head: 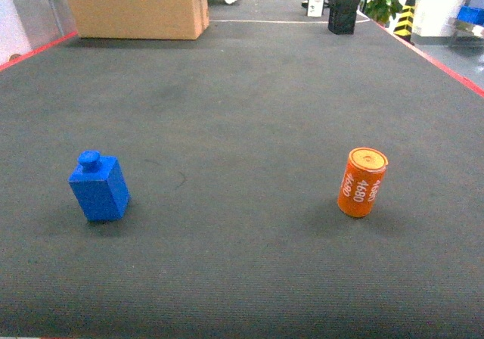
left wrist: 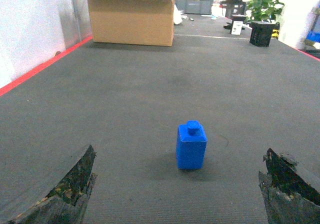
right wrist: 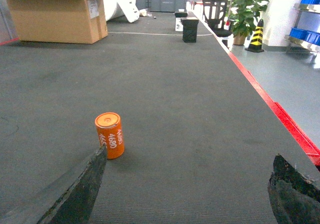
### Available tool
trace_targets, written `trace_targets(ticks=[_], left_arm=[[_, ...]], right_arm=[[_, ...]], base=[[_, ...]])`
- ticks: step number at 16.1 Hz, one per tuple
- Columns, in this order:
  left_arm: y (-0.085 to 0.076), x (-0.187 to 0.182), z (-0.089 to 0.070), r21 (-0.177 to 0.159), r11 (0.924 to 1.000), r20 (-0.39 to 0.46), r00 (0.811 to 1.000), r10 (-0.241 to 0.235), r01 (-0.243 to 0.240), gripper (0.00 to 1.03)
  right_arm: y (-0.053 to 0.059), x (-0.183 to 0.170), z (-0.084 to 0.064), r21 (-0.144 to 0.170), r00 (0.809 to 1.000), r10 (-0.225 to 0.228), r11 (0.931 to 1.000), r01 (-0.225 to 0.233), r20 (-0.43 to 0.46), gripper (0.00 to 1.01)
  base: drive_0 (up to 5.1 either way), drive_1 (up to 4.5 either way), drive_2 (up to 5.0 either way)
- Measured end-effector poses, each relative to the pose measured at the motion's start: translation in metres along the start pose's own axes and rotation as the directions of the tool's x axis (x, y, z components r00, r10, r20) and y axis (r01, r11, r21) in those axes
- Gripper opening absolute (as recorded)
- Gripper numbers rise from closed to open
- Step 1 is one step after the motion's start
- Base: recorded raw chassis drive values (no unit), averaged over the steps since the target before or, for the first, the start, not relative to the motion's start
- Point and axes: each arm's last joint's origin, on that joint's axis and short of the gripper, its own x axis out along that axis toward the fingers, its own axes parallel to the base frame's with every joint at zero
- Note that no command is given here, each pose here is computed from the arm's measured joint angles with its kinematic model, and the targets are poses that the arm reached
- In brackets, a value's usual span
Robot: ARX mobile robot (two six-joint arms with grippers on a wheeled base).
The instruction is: Sort blue parts and orange caps into right shelf containers
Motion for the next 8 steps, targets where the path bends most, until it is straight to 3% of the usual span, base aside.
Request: trace_targets(ticks=[8], left_arm=[[0.0000, 0.0000, 0.0000, 0.000, 1.0000, 0.000, 1.000, 0.000, 0.000, 0.98]], right_arm=[[0.0000, 0.0000, 0.0000, 0.000, 1.000, 0.000, 1.0000, 0.000, 0.000, 0.98]], base=[[0.0, 0.00, 0.0]])
